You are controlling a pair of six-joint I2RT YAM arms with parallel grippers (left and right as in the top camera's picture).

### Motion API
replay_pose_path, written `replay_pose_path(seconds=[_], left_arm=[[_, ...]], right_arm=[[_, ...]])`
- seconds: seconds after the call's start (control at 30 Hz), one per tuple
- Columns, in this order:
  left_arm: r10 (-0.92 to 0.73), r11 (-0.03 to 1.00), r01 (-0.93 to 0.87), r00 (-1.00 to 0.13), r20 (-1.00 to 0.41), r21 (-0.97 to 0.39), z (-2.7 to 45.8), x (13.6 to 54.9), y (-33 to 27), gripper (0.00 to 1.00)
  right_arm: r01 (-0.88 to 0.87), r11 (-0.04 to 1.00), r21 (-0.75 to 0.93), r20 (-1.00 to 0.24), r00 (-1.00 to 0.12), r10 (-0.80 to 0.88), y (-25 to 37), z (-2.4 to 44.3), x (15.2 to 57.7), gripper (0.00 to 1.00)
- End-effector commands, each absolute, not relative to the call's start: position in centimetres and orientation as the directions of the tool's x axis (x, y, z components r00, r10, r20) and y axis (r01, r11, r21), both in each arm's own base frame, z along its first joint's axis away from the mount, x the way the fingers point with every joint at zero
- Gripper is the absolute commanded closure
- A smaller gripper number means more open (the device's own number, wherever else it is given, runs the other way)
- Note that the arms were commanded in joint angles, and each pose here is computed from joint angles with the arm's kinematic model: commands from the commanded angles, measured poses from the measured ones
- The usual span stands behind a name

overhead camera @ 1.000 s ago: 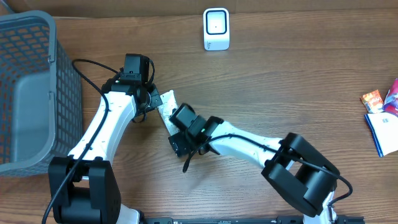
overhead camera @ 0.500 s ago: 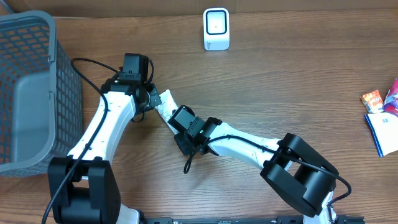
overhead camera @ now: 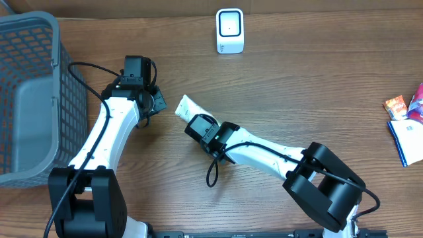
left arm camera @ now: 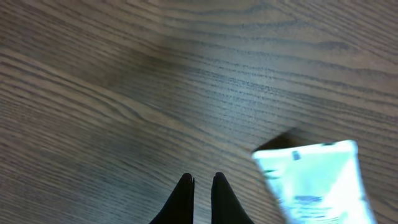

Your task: Scan the item barcode

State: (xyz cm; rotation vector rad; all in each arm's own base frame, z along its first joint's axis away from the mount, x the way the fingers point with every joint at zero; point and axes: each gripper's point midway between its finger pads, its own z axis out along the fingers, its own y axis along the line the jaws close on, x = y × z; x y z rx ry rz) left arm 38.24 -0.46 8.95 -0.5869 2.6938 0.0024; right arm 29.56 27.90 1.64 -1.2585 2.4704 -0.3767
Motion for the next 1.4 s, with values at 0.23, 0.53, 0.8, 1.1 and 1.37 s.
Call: replay_pose_path(seconds=[0.23,0.53,0.8,1.1,1.37], left_arm=[[-0.385,0.918,-0.392,-0.840,-0.384,-0.062,8.8,38.6,-0.1,0.92],[-0.385,0.918,-0.390,-0.833,-0.398,-0.071,9.0,39.0,-0.2,0.87],[-0.181,0.958,-0.066,-0.893,-0.412,-0.278,10.0,40.5,-5.8,0.57],[-0.070,0.932,0.117,-0.870,-0.488,-0.344,10.8,41.9,-9.7,0.80],[-0.085,0.892,0.156,-0.864,-0.496,-0.425,7.4,44.7,-12.4,0.83]], right_arm=[[-0.605,0.550,-0.575,-0.219,-0.534,-0.816,25.6,5.3,33.6,0.61],[-0.604,0.761,-0.238,-0.369,-0.668,-0.646,29.4,7.2,30.1,0.00],[-0.387,0.838,0.386,-0.376,-0.895,-0.240,34.0,14.7,27.0,0.03],[-0.029,0.829,0.559,-0.174,-0.981,0.083,29.3,16.2,30.2,0.96],[0.107,0.835,0.540,-0.079,-0.981,0.177,26.6,12.2,30.2,0.96]])
